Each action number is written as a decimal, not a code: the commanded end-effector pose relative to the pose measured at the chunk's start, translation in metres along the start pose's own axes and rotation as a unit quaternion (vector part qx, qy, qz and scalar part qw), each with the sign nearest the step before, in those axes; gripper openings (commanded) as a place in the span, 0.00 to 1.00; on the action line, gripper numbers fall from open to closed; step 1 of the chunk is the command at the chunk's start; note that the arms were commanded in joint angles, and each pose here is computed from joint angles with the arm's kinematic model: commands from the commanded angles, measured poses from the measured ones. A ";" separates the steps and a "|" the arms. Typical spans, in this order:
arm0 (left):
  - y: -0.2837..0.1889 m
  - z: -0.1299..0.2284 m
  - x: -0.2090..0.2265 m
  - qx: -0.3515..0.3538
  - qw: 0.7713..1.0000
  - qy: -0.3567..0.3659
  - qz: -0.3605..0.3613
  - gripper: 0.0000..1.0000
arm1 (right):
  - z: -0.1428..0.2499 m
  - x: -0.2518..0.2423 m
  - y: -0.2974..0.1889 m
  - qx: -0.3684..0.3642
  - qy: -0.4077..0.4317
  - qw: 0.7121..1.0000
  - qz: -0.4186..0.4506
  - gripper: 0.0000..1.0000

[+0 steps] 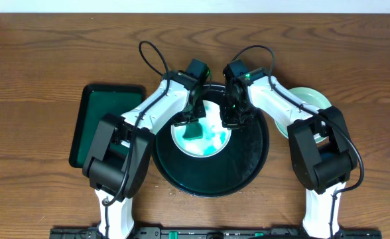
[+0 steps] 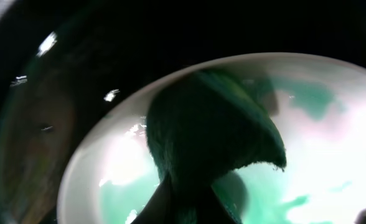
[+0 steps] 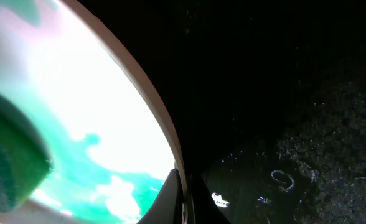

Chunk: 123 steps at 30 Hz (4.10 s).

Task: Clean dirty plates on tray and stack at the side
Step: 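Return the sponge over the basin with the left gripper, then lift the last plate with the right gripper and carry it right, then place the plate on the stack right of the tray and release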

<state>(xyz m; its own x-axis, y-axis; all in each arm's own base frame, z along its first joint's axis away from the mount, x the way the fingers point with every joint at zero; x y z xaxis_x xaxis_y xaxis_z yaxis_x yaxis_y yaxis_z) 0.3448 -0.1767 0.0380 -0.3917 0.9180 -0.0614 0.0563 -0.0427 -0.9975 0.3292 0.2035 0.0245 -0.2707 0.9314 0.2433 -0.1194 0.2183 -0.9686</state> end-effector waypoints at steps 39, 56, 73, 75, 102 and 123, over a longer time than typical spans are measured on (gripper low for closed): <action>-0.163 -0.090 0.182 -0.159 0.969 -0.179 -0.052 0.07 | -0.019 0.007 -0.122 -0.219 -0.101 0.908 0.342 0.01; -0.162 -0.092 0.181 -0.163 0.969 -0.179 -0.050 0.07 | 0.045 0.108 -0.227 -0.407 -0.181 0.632 0.635 0.01; -0.160 -0.090 0.182 -0.158 0.970 -0.179 -0.052 0.07 | 0.050 0.110 -0.208 -0.380 -0.206 0.674 0.600 0.01; -0.160 -0.090 0.182 -0.158 0.970 -0.179 -0.053 0.07 | 0.048 0.100 -0.187 -0.342 -0.209 0.725 0.560 0.01; -0.159 -0.088 0.182 -0.155 0.970 -0.178 -0.055 0.07 | 0.070 -0.196 -0.184 -0.171 0.260 0.944 0.109 0.01; -0.159 -0.086 0.183 -0.149 0.971 -0.178 -0.058 0.07 | 0.090 -0.267 -0.130 -0.210 0.339 0.905 0.147 0.28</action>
<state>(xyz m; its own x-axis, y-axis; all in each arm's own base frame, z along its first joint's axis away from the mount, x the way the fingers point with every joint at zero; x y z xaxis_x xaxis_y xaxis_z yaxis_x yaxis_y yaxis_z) 0.3456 0.0271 0.1917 -0.6994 0.7134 -0.0441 0.2571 0.1935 -0.9468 0.3343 -0.0886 0.0884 0.3980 0.9161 0.0474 0.2811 -0.0726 -0.9569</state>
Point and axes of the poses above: each gripper's point midway between its finger pads, its own y axis out along the fingers, its own x axis along the line the jaws close on, z = x × y, the point moved 2 cm from there along -y, back along the fingers, and after that the axes turned 10 degrees about -y, right-handed, at the moved point
